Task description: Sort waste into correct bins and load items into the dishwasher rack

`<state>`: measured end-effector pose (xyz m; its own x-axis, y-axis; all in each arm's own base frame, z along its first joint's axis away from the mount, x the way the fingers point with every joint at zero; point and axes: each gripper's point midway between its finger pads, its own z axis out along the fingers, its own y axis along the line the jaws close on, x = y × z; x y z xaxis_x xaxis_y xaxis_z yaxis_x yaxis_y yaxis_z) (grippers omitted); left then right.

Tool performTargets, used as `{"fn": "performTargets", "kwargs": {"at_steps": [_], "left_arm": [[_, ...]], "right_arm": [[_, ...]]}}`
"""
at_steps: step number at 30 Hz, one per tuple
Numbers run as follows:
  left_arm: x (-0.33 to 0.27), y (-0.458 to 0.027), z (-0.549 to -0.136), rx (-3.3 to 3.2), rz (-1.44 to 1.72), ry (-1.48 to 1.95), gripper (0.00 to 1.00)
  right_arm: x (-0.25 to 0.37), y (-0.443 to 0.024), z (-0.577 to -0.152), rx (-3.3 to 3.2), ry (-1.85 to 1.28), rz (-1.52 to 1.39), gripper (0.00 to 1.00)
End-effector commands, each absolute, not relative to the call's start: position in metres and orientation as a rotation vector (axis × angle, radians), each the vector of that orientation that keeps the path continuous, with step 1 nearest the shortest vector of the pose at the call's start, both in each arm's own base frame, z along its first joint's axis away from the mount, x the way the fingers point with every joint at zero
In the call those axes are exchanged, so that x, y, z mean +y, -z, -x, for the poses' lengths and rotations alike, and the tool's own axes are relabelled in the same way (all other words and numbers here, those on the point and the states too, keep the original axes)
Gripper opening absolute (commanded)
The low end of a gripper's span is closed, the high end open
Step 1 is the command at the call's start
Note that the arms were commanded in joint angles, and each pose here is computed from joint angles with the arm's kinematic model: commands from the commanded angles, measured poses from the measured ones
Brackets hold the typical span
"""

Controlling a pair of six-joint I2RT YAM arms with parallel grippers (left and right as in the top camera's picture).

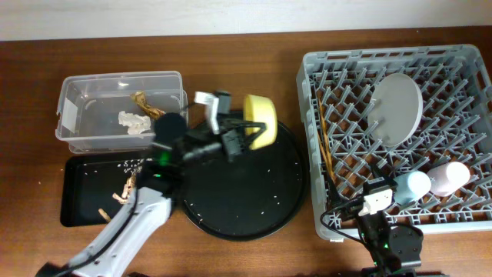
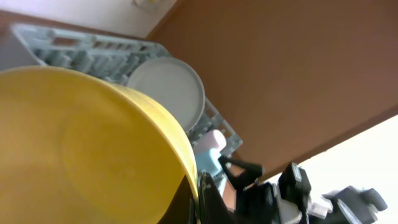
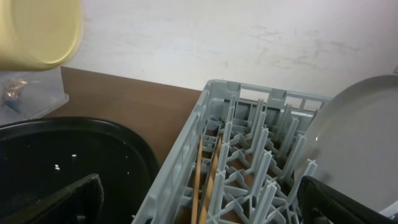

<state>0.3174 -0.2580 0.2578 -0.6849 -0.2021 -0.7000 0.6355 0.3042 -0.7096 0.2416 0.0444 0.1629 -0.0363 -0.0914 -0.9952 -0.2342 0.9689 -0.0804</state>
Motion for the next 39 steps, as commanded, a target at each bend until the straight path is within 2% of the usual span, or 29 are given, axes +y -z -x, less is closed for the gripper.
{"fn": "performTargets", "kwargs": {"at_steps": [1,7,13,14,16,17,18,25,31,33,35,36,39], "left_arm": [[-0.296,-0.237,-0.348,1.87,-0.093,1.572,0.0],[-0.413,-0.234,-0.398,1.8,-0.223,1.86,0.0],[-0.443,-0.198,-0.401,1.893,-0.179,1.877,0.01],[-0.442,-0.193,-0.403,1.919,-0.165,1.869,0.1],[-0.438,-0.183,-0.407,1.97,-0.125,1.849,0.2],[-0.432,-0.177,-0.413,1.999,-0.097,1.835,0.67],[-0.423,-0.174,-0.418,2.016,-0.093,1.836,0.99],[-0.381,-0.135,-0.438,2.198,-0.025,1.763,0.99],[-0.321,-0.191,-0.446,2.031,-0.257,1.898,0.99],[-0.294,-0.211,-0.45,2.073,-0.196,1.854,0.99],[-0.267,-0.222,-0.448,2.166,-0.112,1.61,0.99],[-0.231,-0.218,-0.431,2.318,-0.006,1.236,1.0],[-0.128,-0.244,-0.331,2.508,0.046,0.447,0.99]], "right_arm": [[0.044,-0.16,-0.242,1.611,-0.111,0.258,0.98],[0.044,-0.16,-0.242,1.611,-0.111,0.258,0.98],[0.044,-0.16,-0.242,1.611,-0.111,0.259,0.98],[0.044,-0.16,-0.242,1.611,-0.111,0.258,0.98],[0.044,-0.16,-0.242,1.611,-0.111,0.258,0.98],[0.044,-0.16,-0.242,1.611,-0.111,0.258,0.98],[0.044,-0.16,-0.242,1.611,-0.111,0.258,0.98],[0.044,-0.16,-0.242,1.611,-0.111,0.258,0.98],[0.044,-0.16,-0.242,1.611,-0.111,0.258,0.98],[0.044,-0.16,-0.242,1.611,-0.111,0.259,0.98],[0.044,-0.16,-0.242,1.611,-0.111,0.258,0.98],[0.044,-0.16,-0.242,1.611,-0.111,0.258,0.99],[0.044,-0.16,-0.242,1.611,-0.111,0.259,0.98]]}}
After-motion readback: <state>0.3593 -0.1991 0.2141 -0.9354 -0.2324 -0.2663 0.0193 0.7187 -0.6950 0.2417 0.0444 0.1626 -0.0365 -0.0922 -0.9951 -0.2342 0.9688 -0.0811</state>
